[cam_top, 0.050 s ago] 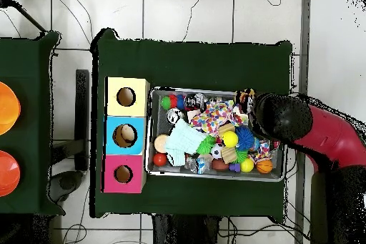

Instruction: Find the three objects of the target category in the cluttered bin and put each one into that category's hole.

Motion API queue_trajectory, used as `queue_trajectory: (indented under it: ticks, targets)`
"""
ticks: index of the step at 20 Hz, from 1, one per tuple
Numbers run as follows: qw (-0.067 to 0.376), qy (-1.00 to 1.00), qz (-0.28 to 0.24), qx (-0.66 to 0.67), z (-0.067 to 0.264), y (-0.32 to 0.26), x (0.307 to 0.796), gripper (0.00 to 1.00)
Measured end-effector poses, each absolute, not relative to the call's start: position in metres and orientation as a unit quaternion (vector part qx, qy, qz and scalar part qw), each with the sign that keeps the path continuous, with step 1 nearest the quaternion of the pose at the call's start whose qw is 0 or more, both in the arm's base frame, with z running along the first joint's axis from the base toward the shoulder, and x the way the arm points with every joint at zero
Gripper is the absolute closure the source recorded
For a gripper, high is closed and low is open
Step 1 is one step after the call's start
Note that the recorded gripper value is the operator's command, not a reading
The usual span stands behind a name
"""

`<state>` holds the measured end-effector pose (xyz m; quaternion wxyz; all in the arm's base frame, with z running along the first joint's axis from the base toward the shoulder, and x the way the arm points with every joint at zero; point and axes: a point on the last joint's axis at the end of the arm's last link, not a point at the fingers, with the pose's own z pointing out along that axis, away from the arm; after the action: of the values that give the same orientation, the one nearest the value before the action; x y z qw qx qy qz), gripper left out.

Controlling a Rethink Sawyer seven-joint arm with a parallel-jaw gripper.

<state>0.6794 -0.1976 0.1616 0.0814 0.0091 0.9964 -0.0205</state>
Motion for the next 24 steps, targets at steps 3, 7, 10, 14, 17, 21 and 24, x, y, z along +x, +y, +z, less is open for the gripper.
queue_trajectory:
  ticks: [3, 7, 10, 14, 17, 21, 24]
  targets:
    - [0.081, 0.996, -0.02, 0.009, 0.161, -0.198, 0.679, 1.0]
    - [0.077, 0.997, -0.018, 0.01, 0.156, -0.198, 0.678, 1.0]
    - [0.075, 0.997, -0.016, 0.011, 0.151, -0.199, 0.676, 1.0]
    - [0.066, 0.998, -0.002, 0.025, 0.12, -0.212, 0.667, 1.0]
    - [0.061, 0.997, 0.006, 0.04, 0.1, -0.226, 0.659, 1.0]
    - [0.054, 0.997, 0.017, 0.055, 0.083, -0.241, 0.649, 1.0]
    - [0.053, 0.997, 0.021, 0.059, 0.079, -0.245, 0.647, 1.0]
